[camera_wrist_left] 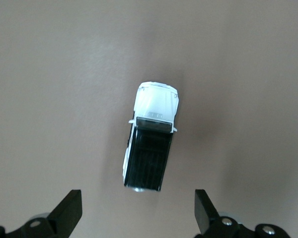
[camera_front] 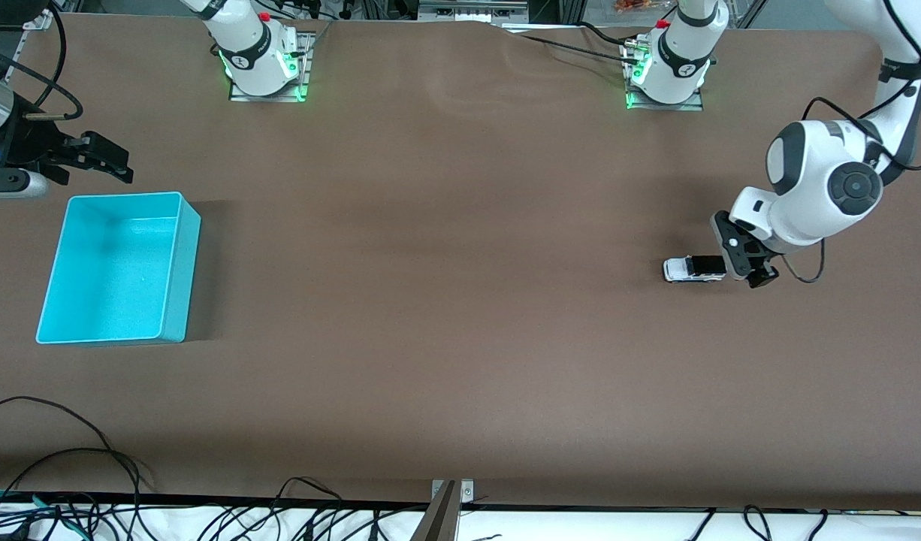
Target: Wind and store white jeep toy
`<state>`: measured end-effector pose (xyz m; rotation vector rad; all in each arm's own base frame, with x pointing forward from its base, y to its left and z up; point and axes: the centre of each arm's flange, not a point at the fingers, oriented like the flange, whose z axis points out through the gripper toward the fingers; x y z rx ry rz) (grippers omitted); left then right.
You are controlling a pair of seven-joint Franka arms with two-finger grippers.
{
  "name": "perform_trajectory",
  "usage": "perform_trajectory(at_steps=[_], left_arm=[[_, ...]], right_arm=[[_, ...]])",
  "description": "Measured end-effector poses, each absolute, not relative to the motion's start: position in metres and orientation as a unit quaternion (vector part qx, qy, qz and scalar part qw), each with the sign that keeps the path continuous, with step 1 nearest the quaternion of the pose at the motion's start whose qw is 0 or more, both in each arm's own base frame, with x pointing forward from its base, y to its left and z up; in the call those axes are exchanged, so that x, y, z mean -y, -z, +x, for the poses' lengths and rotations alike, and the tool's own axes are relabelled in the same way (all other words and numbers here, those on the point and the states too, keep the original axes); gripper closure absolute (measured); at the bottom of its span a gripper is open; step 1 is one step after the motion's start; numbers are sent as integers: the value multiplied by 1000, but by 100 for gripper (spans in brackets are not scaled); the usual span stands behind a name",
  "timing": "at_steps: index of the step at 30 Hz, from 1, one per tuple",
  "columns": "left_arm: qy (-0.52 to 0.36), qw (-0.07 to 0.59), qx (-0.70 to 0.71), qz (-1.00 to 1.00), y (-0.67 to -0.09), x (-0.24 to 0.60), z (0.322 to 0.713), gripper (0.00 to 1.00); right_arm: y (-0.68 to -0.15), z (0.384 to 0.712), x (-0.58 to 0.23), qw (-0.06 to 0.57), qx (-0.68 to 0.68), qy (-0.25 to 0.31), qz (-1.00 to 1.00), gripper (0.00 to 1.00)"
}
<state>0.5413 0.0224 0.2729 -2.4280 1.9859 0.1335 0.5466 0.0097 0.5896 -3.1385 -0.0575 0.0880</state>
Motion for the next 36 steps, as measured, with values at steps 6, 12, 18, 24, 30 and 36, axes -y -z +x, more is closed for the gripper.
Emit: perform_trajectory(at_steps=[6,12,18,24,30,36], left_arm=[[-37,16,-677,-735,-250,-16,545,4],[-35,20,-691,-722,-231,-11,546,4],[-39,12,-695,-718,-211,-10,542,4],[-47,3,-696,-717,-198,-11,531,4],[-49,0,-697,-716,-195,-10,528,5],[-46,-1,-702,-711,-195,-2,528,33]], right_arm=[[-590,547,-10,1,18,-28,-999,0],[-590,547,-10,1,18,-28,-999,0],[-590,547,-9,1,17,-28,-999,0],[-589,547,-4,1,13,-28,-1000,0],[-589,547,-4,1,13,-29,-1000,0],[-589,545,-3,1,12,-34,-999,0]])
